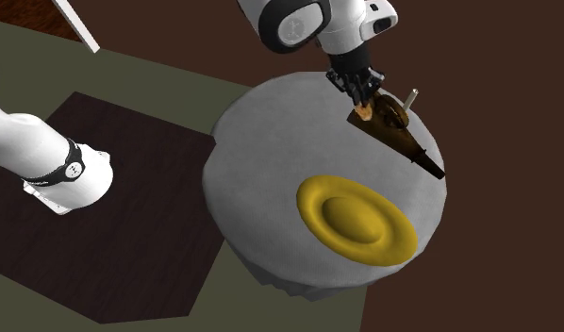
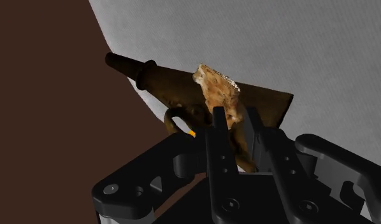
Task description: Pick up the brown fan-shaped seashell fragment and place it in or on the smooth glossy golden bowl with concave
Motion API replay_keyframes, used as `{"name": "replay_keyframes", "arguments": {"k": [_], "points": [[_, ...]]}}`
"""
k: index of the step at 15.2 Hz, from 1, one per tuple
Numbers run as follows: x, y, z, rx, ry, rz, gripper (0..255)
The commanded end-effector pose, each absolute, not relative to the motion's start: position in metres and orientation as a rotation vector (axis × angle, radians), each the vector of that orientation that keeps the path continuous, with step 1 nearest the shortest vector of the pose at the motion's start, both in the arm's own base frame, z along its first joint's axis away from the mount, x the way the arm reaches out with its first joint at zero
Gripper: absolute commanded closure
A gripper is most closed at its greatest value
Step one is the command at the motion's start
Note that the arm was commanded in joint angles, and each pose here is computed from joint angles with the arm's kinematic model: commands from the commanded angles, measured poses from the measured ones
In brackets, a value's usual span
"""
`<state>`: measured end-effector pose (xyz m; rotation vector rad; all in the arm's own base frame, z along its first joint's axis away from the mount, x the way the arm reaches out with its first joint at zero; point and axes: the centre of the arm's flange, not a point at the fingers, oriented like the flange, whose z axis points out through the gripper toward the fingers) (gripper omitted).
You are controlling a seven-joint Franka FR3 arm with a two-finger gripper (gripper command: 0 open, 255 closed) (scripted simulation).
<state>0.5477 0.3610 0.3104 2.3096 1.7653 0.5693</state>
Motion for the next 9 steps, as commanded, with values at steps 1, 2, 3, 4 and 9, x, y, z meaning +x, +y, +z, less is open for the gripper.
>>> {"name": "replay_keyframes", "arguments": {"k": [1, 2, 3, 4, 9], "points": [[0.555, 0.338, 0.312, 2.309, 1.766, 0.569, 255], [0.559, 0.325, 0.312, 2.309, 1.766, 0.569, 255], [0.562, 0.313, 0.312, 2.309, 1.766, 0.569, 255], [0.566, 0.300, 0.312, 2.309, 1.766, 0.569, 255], [0.584, 0.236, 0.314, 2.309, 1.766, 0.569, 255]]}}
